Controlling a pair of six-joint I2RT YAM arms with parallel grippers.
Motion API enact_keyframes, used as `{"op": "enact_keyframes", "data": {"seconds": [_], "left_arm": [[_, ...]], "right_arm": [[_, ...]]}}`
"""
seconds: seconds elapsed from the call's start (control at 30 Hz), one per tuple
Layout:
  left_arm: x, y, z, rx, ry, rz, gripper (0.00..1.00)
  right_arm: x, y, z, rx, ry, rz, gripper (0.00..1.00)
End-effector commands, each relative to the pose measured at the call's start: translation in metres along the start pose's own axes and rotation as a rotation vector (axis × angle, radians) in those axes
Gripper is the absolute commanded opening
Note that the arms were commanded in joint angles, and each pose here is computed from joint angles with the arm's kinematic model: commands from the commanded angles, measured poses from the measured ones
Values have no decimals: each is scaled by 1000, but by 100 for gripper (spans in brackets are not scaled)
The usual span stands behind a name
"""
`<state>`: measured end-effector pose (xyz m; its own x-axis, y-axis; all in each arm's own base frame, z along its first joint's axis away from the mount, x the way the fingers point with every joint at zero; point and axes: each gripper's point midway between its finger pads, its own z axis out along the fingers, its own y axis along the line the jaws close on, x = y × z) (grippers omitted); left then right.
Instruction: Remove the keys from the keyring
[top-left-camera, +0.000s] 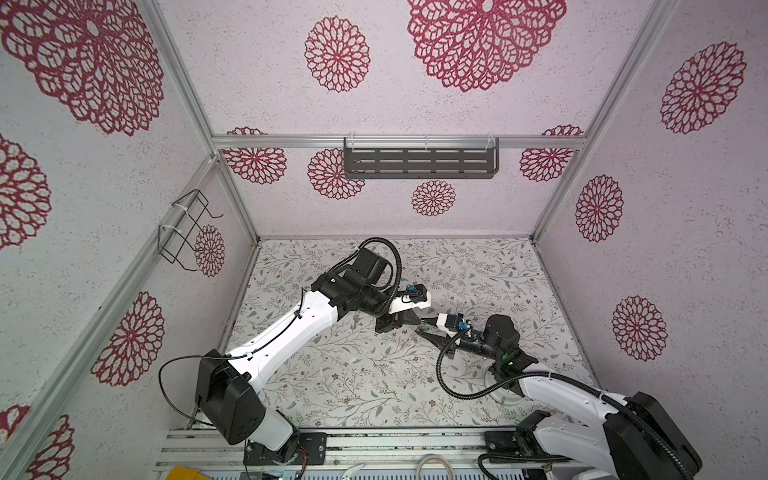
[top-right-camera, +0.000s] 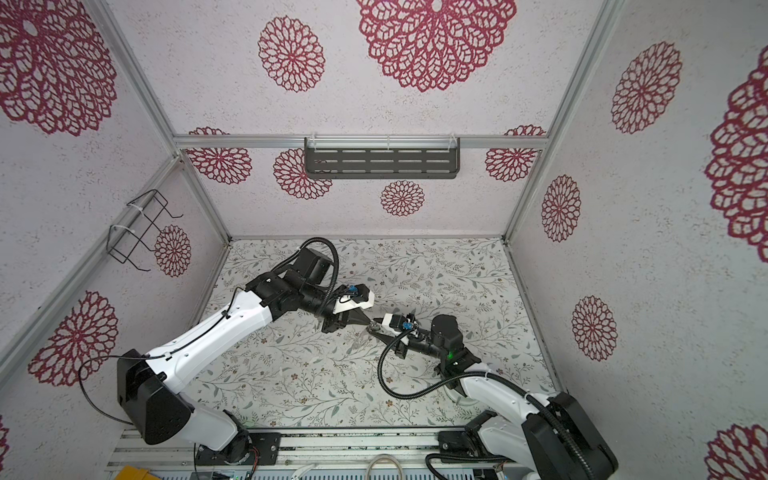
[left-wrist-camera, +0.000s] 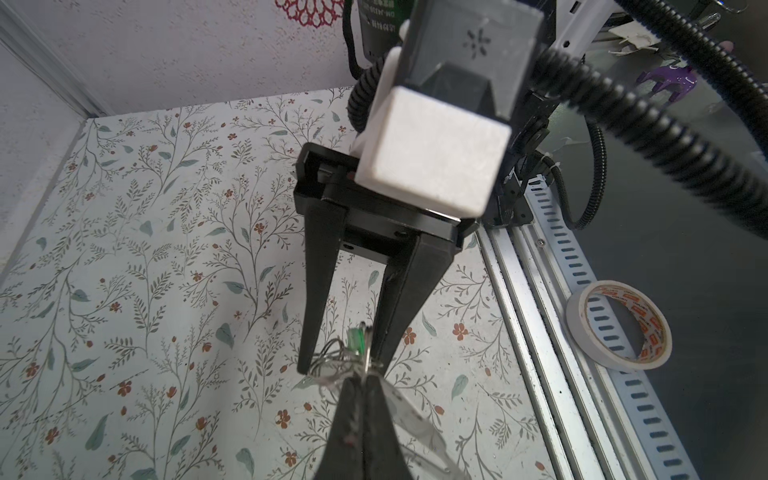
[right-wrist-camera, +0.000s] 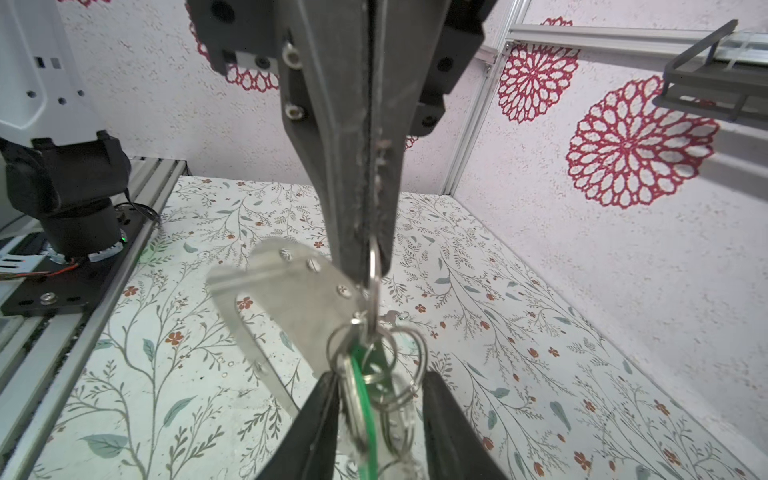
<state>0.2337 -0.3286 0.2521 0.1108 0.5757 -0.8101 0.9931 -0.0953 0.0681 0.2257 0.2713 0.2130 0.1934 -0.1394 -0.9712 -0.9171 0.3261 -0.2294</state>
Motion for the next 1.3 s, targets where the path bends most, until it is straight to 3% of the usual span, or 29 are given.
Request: {"op": "enact_keyframes", "data": {"seconds": [0.0,0.33,0.5,0.8,1.27], "left_arm": [[-9,0,-9,-23,-32,26,0],[-8,7,-7,-50,-24,21,0],[-8,9,-7,-63,-21,24,0],[-7,12,-7,-87,-20,24,0],[-11,13,-8,-176,-62,59,0]], "right_arm": [[-18,-7,-3,50,-46,-47,34],[-25,-4,-8,39,-53,-41,31],[-19,-1,-6,13,-31,-19,26],[-24,-3,-4,20,-58,6,26],[-27,-8,-1,31,-78,31,9]]}}
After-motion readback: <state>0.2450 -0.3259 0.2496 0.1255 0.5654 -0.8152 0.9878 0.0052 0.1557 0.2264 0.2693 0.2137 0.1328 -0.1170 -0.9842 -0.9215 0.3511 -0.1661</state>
